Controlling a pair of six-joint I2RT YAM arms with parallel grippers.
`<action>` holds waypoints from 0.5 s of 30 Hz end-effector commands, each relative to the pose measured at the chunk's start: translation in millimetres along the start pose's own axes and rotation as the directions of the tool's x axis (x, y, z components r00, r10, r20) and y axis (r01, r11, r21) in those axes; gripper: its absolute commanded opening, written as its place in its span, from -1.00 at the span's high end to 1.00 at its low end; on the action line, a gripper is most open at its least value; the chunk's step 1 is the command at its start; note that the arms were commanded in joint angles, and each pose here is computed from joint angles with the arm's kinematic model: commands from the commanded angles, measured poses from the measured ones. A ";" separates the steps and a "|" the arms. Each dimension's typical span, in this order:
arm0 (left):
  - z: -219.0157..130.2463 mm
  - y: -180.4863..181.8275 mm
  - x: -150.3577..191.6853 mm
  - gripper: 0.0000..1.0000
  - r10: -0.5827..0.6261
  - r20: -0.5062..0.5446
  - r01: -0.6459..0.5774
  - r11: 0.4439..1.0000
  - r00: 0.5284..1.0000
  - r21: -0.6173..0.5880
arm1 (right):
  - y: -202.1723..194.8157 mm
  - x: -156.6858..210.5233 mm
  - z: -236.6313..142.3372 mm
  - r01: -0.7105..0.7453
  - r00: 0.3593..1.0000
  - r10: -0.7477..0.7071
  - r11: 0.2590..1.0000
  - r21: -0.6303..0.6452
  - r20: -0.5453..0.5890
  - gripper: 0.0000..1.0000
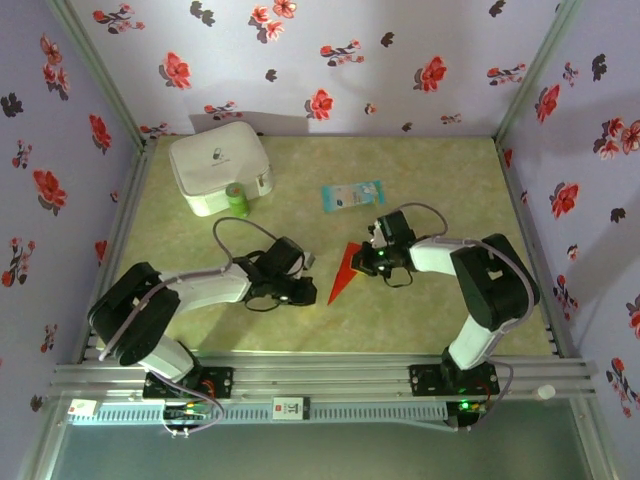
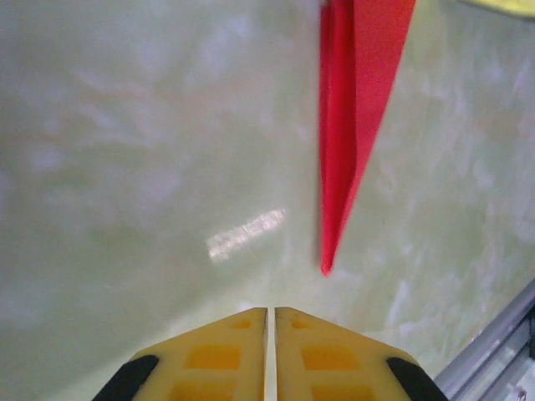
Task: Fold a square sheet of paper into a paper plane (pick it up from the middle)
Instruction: Fold the wing for the fifth time at the center of the table.
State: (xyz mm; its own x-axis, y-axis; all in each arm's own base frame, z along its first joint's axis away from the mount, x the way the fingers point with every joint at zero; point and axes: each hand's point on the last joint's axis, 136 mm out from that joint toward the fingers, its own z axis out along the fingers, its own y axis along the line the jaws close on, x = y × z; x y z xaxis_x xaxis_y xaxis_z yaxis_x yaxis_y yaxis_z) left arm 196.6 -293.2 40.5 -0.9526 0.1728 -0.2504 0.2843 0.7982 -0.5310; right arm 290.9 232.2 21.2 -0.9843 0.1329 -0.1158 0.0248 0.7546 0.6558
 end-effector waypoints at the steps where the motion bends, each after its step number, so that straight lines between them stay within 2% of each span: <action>1: -8.6 4.5 -26.8 0.79 -0.066 0.098 0.066 0.998 0.993 0.002 | 6.7 6.1 0.1 0.111 0.990 -0.110 0.994 0.003 -0.085 0.94; 6: -14.8 9.5 -49.7 0.79 -0.136 0.169 0.131 0.991 0.976 0.038 | 19.8 13.9 -1.0 0.173 0.971 -0.174 0.985 -0.020 -0.162 0.93; 10: -12.3 4.7 -65.3 0.77 -0.154 0.177 0.142 0.987 0.972 0.080 | 35.7 0.2 -25.5 0.218 0.975 -0.217 0.976 0.015 -0.049 0.91; 15: 2.8 -1.8 -74.8 0.65 -0.157 0.148 0.141 0.984 0.976 0.113 | 14.2 -13.0 -54.0 0.138 0.983 -0.154 0.980 0.146 0.103 0.88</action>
State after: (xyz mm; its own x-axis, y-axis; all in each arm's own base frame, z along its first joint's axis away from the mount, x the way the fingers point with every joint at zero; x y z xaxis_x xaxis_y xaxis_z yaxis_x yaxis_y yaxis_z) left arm 258.3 -294.9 52.6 -0.9583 -0.0366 -0.2835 0.1502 0.7793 -0.6083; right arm 294.5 232.9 78.7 -0.9600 0.0063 -0.2798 -0.1668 0.7899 0.5901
